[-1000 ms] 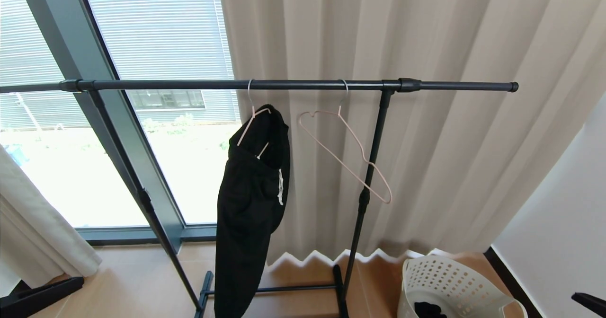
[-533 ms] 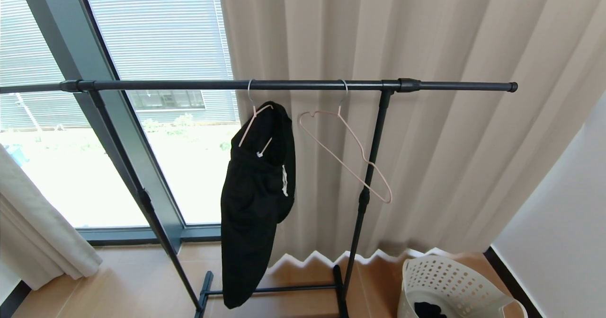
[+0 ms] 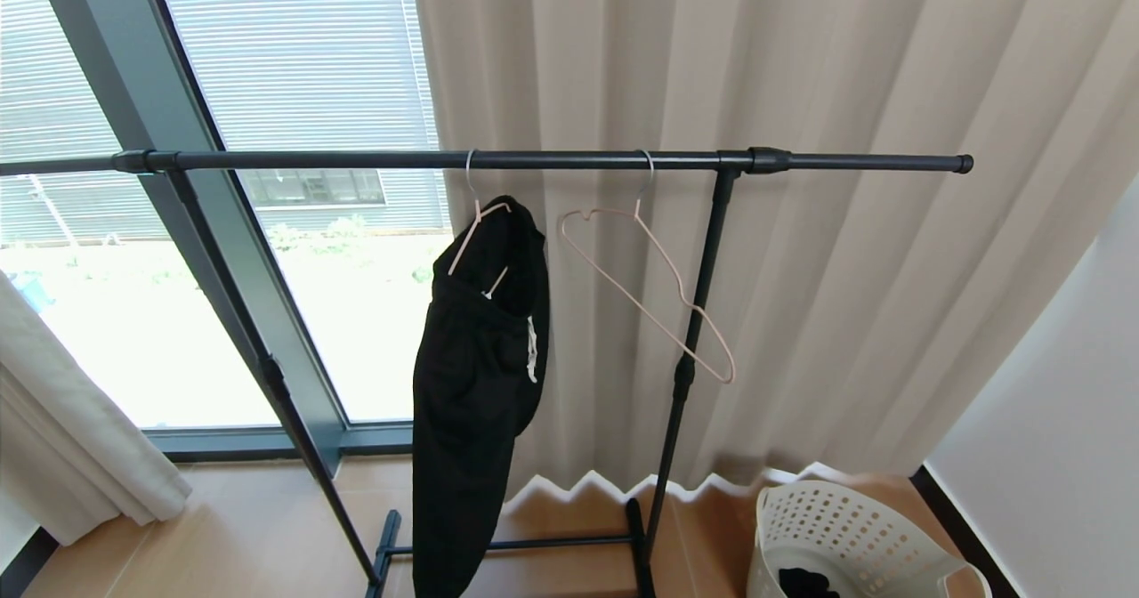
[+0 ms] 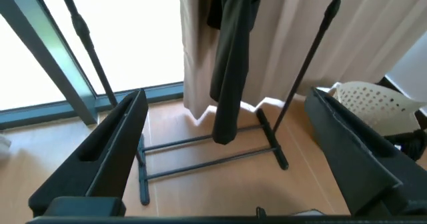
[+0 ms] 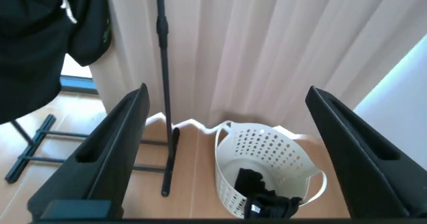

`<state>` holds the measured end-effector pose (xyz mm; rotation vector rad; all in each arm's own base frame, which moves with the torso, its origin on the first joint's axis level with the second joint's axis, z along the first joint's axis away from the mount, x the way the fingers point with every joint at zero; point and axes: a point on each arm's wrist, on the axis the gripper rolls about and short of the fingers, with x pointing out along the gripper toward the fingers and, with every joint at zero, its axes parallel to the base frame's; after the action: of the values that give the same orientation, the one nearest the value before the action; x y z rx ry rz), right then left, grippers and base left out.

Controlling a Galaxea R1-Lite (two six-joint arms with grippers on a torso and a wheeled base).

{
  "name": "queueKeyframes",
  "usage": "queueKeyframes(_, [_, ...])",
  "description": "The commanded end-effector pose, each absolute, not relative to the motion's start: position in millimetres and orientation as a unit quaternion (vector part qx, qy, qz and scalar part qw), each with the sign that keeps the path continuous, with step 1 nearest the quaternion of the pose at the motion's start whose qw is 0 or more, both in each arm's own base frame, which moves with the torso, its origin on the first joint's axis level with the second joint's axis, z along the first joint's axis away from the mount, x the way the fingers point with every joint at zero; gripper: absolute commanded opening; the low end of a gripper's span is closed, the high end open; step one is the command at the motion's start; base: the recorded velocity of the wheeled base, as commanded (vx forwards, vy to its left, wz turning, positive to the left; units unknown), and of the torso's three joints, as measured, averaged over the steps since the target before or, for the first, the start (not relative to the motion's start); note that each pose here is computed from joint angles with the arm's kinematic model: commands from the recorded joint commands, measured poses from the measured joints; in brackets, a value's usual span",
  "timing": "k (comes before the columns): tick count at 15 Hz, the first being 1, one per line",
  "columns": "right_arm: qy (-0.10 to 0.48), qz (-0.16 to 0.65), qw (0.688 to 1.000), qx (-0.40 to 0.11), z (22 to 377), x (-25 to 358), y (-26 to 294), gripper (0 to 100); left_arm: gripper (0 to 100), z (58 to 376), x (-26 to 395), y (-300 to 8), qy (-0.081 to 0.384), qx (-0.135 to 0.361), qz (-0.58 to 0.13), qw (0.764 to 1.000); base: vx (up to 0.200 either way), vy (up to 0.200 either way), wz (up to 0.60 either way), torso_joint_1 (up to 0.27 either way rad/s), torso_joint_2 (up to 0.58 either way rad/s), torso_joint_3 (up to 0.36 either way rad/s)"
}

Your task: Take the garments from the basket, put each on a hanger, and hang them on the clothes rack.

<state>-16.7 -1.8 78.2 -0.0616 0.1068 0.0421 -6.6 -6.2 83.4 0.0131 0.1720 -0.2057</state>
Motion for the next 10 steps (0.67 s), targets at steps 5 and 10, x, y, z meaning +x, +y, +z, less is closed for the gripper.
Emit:
queueKeyframes(5, [0.010,-0.012,0.999,-0.029,75.9,-23.4,-0.6,100,100,82.4,-18.0,-5.1,0.023,-0.007,-0.150,0.988,0.000,0.000,0.00,0.000,0.00,0.000])
queueKeyframes(10, [0.009,-0.013,0.999,-0.028,75.7,-23.3,-0.7,100,100,79.8,-23.7,-4.7,-0.015,0.013,-0.097,0.995,0.000,0.000,0.00,0.000,0.00,0.000])
